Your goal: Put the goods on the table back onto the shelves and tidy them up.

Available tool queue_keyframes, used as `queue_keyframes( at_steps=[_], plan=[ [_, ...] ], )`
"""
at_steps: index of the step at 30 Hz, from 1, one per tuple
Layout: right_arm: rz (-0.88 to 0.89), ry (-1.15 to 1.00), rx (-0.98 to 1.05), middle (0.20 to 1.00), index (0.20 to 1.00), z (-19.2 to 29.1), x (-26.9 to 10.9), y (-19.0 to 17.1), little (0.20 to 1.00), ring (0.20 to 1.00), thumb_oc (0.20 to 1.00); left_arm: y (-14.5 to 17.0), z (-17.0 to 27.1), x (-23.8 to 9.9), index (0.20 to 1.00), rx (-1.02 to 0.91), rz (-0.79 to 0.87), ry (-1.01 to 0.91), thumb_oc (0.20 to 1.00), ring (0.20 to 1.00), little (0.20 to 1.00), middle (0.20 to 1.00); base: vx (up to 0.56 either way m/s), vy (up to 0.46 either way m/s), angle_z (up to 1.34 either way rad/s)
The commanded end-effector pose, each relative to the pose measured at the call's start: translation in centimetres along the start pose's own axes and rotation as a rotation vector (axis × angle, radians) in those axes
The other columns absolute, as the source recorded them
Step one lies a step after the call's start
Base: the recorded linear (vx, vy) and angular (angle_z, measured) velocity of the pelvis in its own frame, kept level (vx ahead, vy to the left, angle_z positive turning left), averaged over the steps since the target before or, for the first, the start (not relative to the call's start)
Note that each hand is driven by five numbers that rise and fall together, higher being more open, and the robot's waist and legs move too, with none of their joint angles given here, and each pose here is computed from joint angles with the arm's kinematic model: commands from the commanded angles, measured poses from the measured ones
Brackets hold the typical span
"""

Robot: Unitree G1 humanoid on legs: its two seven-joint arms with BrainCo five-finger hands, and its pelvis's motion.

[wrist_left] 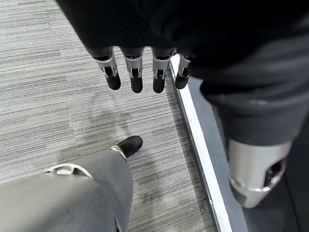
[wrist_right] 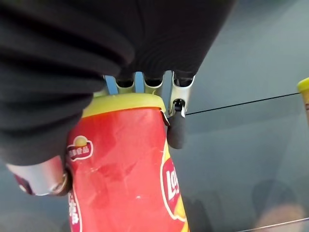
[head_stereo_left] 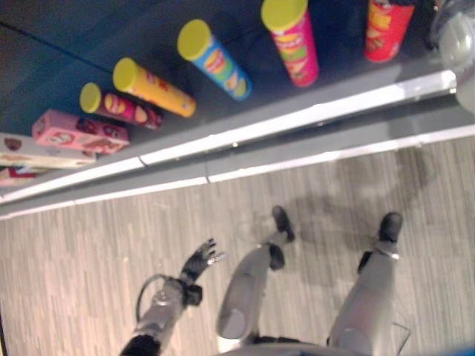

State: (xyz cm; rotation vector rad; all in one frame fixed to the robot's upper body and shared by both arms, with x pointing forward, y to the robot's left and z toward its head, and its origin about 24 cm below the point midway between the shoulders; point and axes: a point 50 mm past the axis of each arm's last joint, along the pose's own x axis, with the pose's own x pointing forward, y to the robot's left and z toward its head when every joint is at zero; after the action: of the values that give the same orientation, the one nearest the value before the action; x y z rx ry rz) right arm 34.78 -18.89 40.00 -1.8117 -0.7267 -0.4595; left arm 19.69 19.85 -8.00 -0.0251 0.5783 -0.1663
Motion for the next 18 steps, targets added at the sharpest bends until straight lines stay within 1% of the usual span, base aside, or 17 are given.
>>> queue_keyframes(
  at_steps=[1,7,8,9,10,18],
  plan=[
    [-0.192,-0.001,-0.079,0.2,0.2,-0.62,1.4,-5.41,0.2,0.2,0.2,-0.26,0.11,-0.44,1.0,0.0,-0.009,-0.021,1.0,1.0,1.0,1.0,0.0,0.0,0.0],
    [-0.223,0.008,-0.09,0.2,0.2,-0.55,1.46,-5.6,0.2,0.2,0.2,-0.3,0.1,-0.41,1.0,0.003,-0.013,-0.021,1.0,1.0,1.0,1.0,0.0,0.003,0.01],
    [-0.233,0.013,-0.093,0.674,0.674,-0.56,1.44,-5.59,0.674,0.674,0.674,-0.35,0.09,-0.41,1.0,0.002,-0.014,-0.021,1.0,1.0,1.0,1.0,0.0,0.009,0.04],
    [-0.233,0.013,-0.093,0.846,0.846,-0.56,1.44,-5.59,0.846,0.846,0.846,-0.35,0.09,-0.41,1.0,0.002,-0.014,-0.021,1.0,1.0,1.0,1.0,0.0,0.015,0.04],
    [-0.237,0.013,-0.093,1.0,1.0,-0.53,1.42,-5.47,1.0,1.0,1.0,-0.37,-0.02,-0.45,1.0,0.003,-0.014,-0.016,1.0,1.0,1.0,1.0,0.0,0.0,0.0],
    [-0.253,0.023,-0.088,1.0,1.0,-0.33,1.42,-5.37,1.0,1.0,1.0,-0.41,0.11,-0.29,1.0,0.004,-0.015,-0.019,1.0,1.0,1.0,1.0,0.0,0.003,0.01]
  ],
)
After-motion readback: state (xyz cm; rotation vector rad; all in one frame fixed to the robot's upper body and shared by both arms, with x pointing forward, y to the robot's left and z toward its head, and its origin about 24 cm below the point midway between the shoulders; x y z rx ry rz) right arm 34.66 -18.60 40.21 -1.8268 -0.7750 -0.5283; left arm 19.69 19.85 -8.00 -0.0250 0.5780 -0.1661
